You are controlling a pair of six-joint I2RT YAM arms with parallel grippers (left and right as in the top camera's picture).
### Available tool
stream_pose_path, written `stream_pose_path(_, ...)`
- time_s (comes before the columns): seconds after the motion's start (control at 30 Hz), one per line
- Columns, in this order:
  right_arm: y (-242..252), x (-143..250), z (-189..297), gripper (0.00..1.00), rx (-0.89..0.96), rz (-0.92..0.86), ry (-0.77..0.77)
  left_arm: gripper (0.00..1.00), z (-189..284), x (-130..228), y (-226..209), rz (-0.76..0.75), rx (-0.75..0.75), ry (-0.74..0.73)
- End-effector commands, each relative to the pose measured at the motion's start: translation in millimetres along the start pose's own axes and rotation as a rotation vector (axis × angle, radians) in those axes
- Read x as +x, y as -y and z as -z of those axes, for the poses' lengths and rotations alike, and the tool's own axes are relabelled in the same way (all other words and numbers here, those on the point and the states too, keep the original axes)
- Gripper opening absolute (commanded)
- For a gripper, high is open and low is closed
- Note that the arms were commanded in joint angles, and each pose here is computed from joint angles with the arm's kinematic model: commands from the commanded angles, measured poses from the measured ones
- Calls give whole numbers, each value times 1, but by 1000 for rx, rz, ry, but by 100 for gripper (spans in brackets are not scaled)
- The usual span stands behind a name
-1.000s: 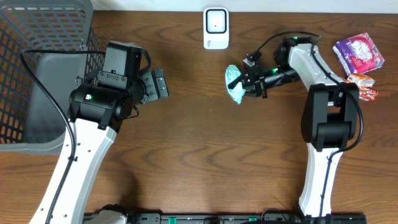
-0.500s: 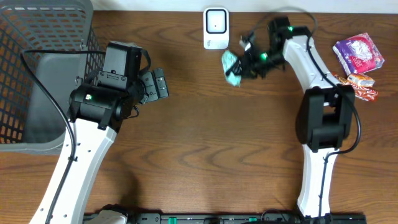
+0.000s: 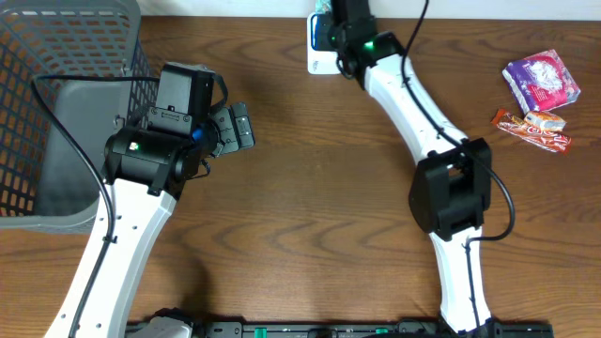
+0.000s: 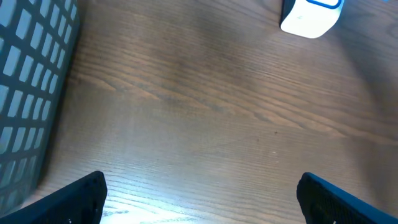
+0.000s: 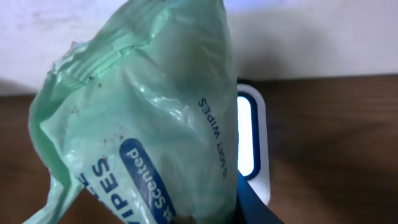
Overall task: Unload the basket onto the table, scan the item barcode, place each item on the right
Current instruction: 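Hold the green wipes pack over the white scanner, then carry the wipes pack right and release it beside the other items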
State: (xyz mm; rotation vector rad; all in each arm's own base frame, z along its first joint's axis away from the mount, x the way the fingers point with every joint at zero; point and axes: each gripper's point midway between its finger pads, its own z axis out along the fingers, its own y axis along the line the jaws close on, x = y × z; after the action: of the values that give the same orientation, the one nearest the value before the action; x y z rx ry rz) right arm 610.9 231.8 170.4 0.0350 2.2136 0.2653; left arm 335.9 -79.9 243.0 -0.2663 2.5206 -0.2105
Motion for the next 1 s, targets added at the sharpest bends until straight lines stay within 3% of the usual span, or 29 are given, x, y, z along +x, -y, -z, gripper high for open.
stream_pose_path(0.0,26,15,-18,1,122,-12,1,98,0,-1,-3,-9,-20,5)
stream_pose_path(0.2,81,-16,6,1,270,-49,42,98,0,-1,-3,-10,-20,5)
stream_pose_path(0.37,201,-26,57,1,621,-85,-4,98,0,-1,-3,-9,-20,5)
stream_pose_path(0.53,314,10,100,2,861,-142,-203,98,0,-1,-3,-10,-20,5)
stream_pose_path(0.67,384,40,137,2,997,-335,-281,98,0,-1,-3,-10,-20,5)
stream_pose_path(0.97,478,85,185,1,1046,-686,-333,98,0,-1,-3,-10,-20,5)
